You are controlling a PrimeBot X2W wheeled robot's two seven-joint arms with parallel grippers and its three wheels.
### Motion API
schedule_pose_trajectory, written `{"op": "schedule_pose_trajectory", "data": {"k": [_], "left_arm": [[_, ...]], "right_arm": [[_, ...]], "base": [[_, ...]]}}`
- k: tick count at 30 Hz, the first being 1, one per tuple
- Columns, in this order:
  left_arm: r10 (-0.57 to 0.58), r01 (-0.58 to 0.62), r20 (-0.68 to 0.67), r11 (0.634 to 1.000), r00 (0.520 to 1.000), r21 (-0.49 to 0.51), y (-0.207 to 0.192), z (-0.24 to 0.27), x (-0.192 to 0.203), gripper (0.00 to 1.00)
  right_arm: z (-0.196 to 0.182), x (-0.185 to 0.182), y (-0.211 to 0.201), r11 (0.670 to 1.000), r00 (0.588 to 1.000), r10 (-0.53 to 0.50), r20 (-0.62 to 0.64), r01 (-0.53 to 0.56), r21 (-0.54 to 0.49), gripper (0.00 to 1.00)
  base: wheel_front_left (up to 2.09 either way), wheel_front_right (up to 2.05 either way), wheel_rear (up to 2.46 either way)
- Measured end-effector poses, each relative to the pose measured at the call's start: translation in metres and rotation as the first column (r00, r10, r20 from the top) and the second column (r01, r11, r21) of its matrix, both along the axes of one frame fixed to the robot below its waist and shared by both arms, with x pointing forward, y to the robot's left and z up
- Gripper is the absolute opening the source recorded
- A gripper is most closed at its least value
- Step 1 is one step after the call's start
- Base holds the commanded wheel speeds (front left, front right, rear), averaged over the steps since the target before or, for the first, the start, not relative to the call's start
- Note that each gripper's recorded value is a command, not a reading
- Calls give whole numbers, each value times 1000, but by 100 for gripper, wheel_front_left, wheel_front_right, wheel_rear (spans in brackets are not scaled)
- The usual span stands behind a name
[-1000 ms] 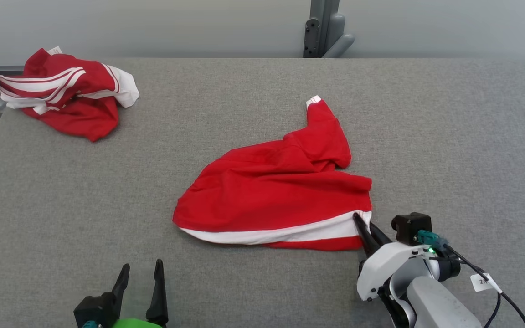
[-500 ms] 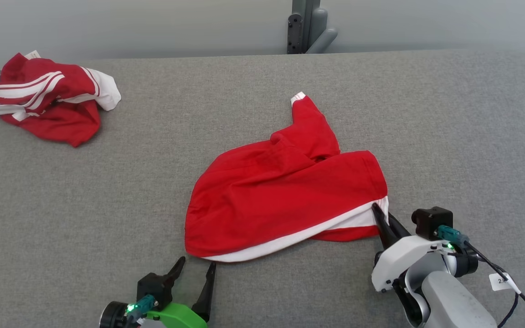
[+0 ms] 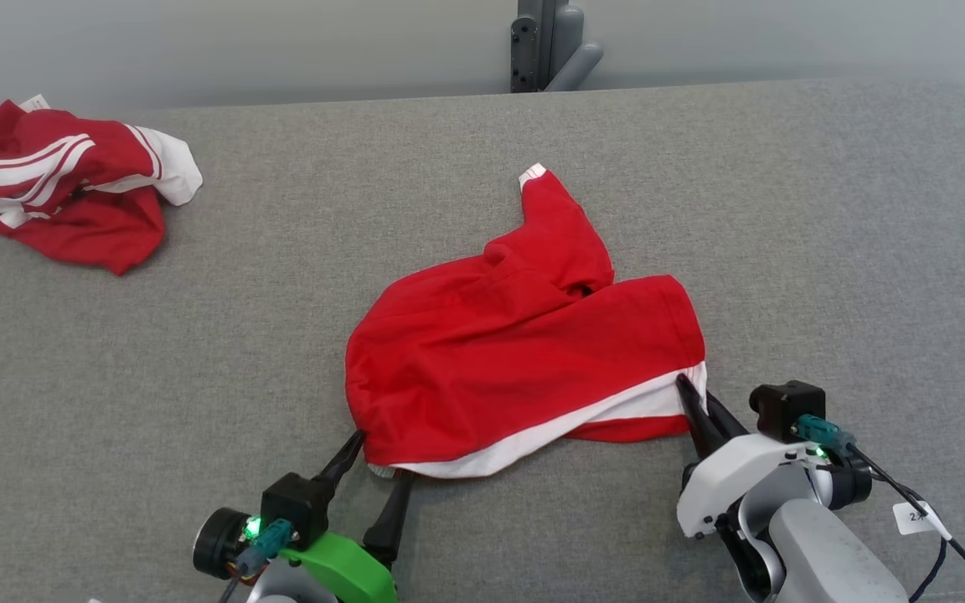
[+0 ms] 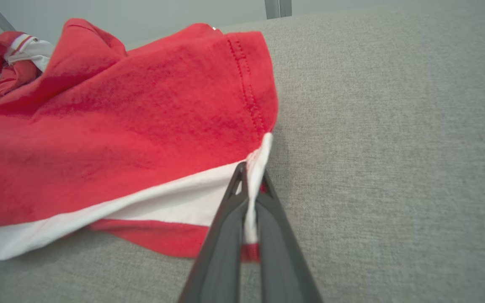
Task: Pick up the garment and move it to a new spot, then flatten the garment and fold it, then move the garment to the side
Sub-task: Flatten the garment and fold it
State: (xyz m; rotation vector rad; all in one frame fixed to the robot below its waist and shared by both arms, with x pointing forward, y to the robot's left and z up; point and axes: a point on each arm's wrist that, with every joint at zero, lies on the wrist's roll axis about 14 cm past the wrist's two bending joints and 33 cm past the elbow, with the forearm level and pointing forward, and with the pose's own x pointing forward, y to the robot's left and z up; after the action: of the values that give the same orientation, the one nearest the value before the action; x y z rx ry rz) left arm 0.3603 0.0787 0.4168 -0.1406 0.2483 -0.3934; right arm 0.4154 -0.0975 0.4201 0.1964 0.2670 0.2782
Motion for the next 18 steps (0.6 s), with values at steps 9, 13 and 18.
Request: {"op": "schedule_pose_trajectory", "data": {"k": [9,13,18], "left_arm": [[118,-119,-135,993,984,-2,29,-35,-10,100],[104,-113,-166,992,981,-46,16,-38,-12,100],[120,-141,-191,985,974,-97,13,-38,-8,64]], "right_arm": [[3,-2,2,1000,1000,2,8,-2,5,0],[2,-3,2,1000,1000,2,4,-2,9,0],[1,-3,0,1000,1000,-4,2,4,12,0]], "base": [[0,0,0],[0,0,0],[0,0,0]]}}
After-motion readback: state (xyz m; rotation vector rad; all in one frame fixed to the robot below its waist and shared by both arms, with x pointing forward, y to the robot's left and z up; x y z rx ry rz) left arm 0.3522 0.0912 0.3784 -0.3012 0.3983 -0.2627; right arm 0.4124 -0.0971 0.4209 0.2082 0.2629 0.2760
